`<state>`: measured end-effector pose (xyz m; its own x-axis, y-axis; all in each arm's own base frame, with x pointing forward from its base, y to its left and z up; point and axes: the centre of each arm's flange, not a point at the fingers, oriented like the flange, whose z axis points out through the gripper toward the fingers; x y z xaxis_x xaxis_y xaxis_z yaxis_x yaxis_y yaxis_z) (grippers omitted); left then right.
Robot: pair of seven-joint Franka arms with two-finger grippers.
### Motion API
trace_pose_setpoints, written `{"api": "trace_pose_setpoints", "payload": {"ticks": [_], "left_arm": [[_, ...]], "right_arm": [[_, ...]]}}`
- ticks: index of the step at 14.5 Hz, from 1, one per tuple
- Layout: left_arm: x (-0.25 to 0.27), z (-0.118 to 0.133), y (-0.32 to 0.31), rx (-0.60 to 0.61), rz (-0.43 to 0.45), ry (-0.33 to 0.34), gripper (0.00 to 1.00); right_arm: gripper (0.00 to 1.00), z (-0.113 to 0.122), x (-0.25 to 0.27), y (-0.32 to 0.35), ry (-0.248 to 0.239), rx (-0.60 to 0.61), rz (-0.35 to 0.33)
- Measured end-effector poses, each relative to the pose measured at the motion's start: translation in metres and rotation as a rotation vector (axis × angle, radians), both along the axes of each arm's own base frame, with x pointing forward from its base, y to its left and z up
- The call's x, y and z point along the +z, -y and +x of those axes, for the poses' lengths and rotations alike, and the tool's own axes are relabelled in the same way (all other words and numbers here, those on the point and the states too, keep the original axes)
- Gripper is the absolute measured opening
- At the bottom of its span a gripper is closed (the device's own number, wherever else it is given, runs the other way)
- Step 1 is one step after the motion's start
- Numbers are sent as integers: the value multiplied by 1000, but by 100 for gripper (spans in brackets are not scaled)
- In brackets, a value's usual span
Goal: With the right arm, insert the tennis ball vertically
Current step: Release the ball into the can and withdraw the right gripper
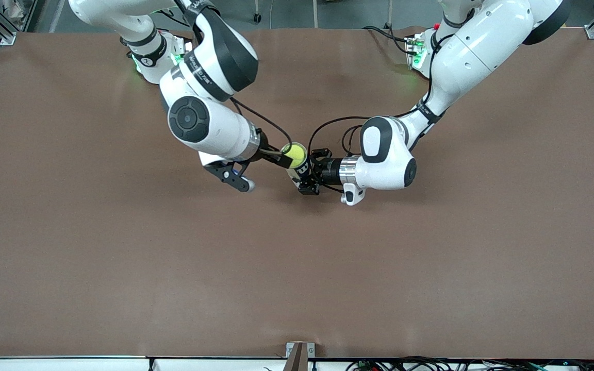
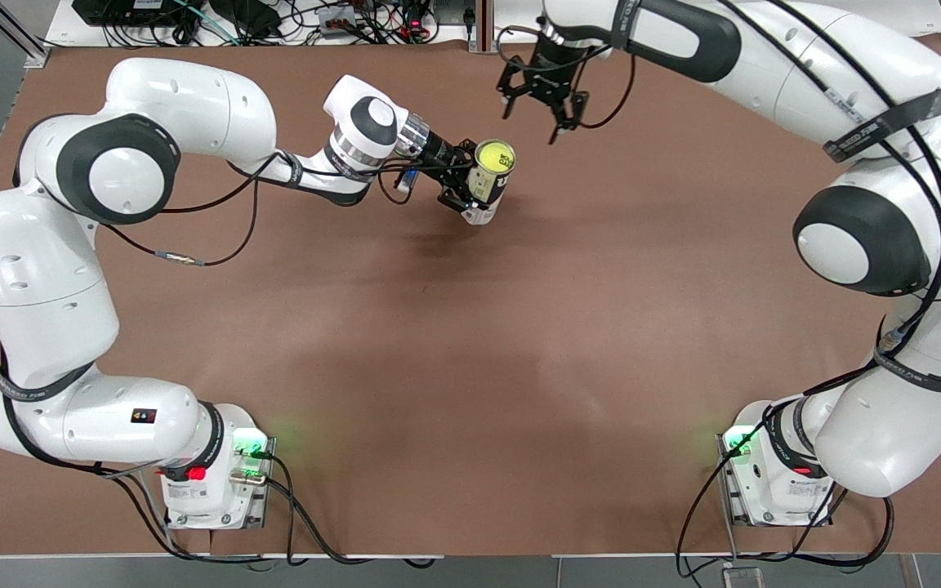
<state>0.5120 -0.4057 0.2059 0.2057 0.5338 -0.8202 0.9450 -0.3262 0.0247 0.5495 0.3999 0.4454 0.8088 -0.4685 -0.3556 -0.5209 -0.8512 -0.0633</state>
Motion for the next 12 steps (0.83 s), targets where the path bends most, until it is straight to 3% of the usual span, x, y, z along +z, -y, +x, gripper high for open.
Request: {"api": "trace_pose_setpoints", "payload": {"ticks": [7, 12], "left_arm": [[-1, -1, 0, -1, 1, -1, 72], [-1, -1, 0, -1, 2, -2, 72]], "right_arm": [[100, 24, 71, 146, 45, 296, -65], [100, 6, 120, 268, 113, 437, -61]]}}
